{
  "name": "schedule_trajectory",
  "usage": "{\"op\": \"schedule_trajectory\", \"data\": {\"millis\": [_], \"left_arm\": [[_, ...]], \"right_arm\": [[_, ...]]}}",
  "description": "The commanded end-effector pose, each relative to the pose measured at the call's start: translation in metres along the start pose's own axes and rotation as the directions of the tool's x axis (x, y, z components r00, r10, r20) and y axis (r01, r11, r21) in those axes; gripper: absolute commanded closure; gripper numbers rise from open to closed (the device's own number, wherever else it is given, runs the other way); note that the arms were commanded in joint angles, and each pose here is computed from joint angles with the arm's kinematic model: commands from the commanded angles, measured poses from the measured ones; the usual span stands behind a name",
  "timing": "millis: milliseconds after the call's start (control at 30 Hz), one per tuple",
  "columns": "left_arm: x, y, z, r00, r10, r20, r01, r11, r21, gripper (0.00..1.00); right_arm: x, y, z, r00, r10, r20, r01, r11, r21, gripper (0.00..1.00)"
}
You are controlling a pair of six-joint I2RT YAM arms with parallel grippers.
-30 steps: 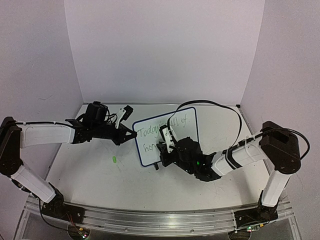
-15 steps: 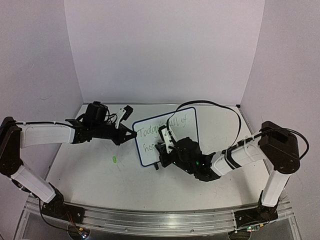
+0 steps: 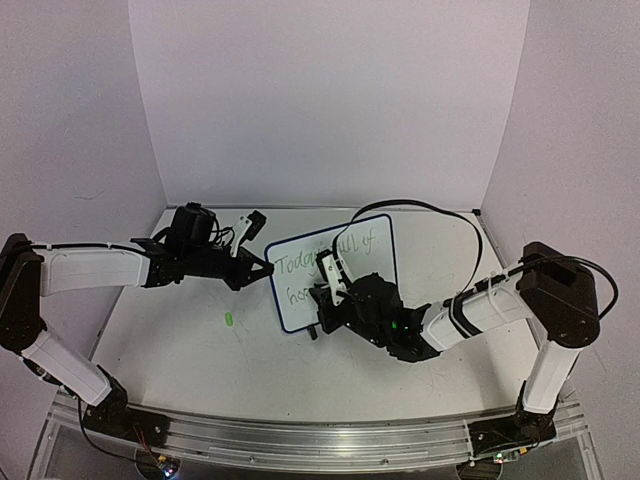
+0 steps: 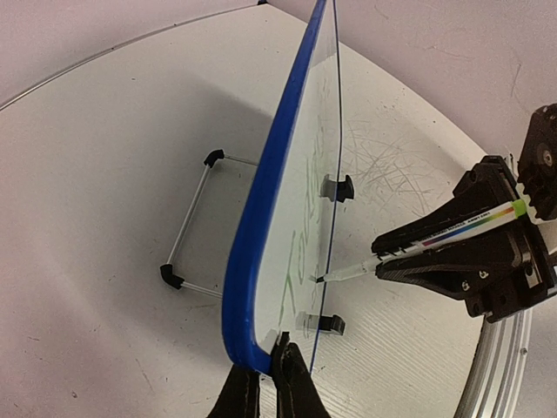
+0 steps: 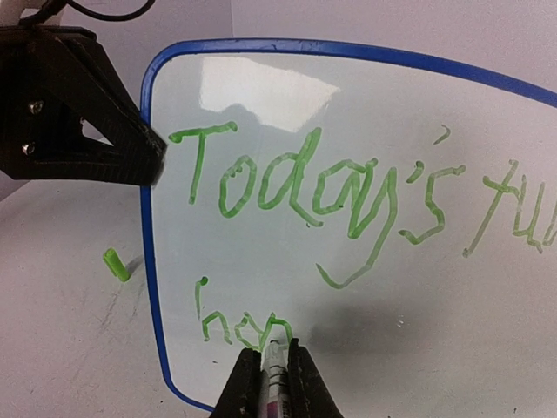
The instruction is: Write a sentence on the whiteboard
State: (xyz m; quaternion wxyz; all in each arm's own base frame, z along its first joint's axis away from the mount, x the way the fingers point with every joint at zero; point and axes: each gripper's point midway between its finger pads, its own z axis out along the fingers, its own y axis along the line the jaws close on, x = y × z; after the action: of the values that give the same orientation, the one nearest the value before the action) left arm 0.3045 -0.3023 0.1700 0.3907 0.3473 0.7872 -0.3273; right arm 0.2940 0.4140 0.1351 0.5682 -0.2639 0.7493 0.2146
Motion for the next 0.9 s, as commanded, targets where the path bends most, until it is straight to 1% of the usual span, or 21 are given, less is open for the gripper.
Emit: {"op": "schedule_trajectory", "data": {"millis": [0,100,200,467,867], "left_arm": [[0.001,0.02,-0.006,0.997,0.077,-0.026,-0.079,0.991,-0.109,1.0],[0.001,0.02,-0.006,0.997,0.077,-0.027,-0.079,0.991,-0.112,1.0],[0.0,0.021,-0.007,0.997,0.08,-0.025,-0.082,0.989,-0.122,1.0],[0.002,0.021,-0.006,0.997,0.078,-0.029,-0.081,0.99,-0.115,1.0],[0.002,0.021,-0.006,0.996,0.079,-0.03,-0.082,0.99,-0.114,1.0]], "right_arm": [[-0.026,-0.004,-0.007,0.997,0.035,0.071,-0.035,0.999,0.008,1.0],[-0.03,-0.004,-0.022,0.996,0.039,0.08,-0.038,0.999,-0.021,1.0],[-0.027,-0.011,-0.028,0.995,0.047,0.083,-0.046,0.999,-0.014,1.0],[-0.027,-0.01,-0.011,0.996,0.047,0.081,-0.046,0.999,-0.011,1.0],[-0.023,-0.009,-0.003,0.997,0.04,0.071,-0.04,0.999,-0.001,1.0]]}}
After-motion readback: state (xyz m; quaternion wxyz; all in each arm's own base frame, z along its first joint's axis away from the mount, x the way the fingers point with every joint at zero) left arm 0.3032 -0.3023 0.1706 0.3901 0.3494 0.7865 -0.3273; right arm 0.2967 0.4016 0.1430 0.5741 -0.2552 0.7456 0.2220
